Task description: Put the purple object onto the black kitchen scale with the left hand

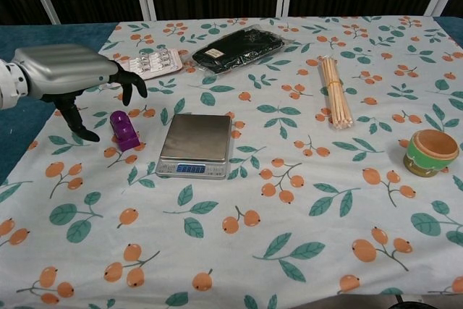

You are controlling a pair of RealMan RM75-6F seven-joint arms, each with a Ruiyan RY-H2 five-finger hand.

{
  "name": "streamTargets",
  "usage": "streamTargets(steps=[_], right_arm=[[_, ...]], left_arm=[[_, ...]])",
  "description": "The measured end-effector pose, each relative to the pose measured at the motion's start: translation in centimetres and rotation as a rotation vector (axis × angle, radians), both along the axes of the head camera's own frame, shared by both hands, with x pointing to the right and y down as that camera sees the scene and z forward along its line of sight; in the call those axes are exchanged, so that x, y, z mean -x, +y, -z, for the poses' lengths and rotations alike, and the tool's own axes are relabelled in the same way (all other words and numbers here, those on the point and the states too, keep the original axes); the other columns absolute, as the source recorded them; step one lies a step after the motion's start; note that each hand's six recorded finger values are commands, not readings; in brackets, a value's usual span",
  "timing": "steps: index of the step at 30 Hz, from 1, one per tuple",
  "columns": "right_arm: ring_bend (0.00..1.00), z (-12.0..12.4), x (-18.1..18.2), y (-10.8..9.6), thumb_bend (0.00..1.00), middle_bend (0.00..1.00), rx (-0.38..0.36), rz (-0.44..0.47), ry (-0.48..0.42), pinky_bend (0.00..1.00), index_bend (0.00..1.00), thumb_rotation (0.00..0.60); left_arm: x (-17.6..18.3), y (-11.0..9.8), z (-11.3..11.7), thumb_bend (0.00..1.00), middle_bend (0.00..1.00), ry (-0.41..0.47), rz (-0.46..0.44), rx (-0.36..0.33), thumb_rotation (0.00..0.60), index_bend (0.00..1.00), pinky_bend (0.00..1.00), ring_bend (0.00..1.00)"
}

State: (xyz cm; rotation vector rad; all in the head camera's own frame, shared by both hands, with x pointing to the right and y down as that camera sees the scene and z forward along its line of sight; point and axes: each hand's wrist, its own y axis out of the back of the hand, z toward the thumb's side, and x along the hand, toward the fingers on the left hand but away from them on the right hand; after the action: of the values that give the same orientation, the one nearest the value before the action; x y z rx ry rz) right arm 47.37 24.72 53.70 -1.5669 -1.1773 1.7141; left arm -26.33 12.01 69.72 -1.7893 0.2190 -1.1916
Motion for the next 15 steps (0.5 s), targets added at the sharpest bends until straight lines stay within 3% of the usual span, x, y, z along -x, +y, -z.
streamTargets(steps=[6,15], right_arm=[[0.16,0.0,-0.1,0.0,0.08,0.01,0.000,-0.006,-0.002,0.19,0.02,0.600],[0.16,0.0,-0.2,0.0,0.08,0.01,0.005,-0.013,-0.006,0.19,0.02,0.600]], left_arm=[[-0.7,0.2,-0.6,0.18,0.37,0.025,-0.007,-0.005,0.600,0.31,0.29,0.20],[-1.0,0.6,-1.6,0.18,0.38,0.011,-0.042,-0.014,0.600,0.32,0.29,0.21]])
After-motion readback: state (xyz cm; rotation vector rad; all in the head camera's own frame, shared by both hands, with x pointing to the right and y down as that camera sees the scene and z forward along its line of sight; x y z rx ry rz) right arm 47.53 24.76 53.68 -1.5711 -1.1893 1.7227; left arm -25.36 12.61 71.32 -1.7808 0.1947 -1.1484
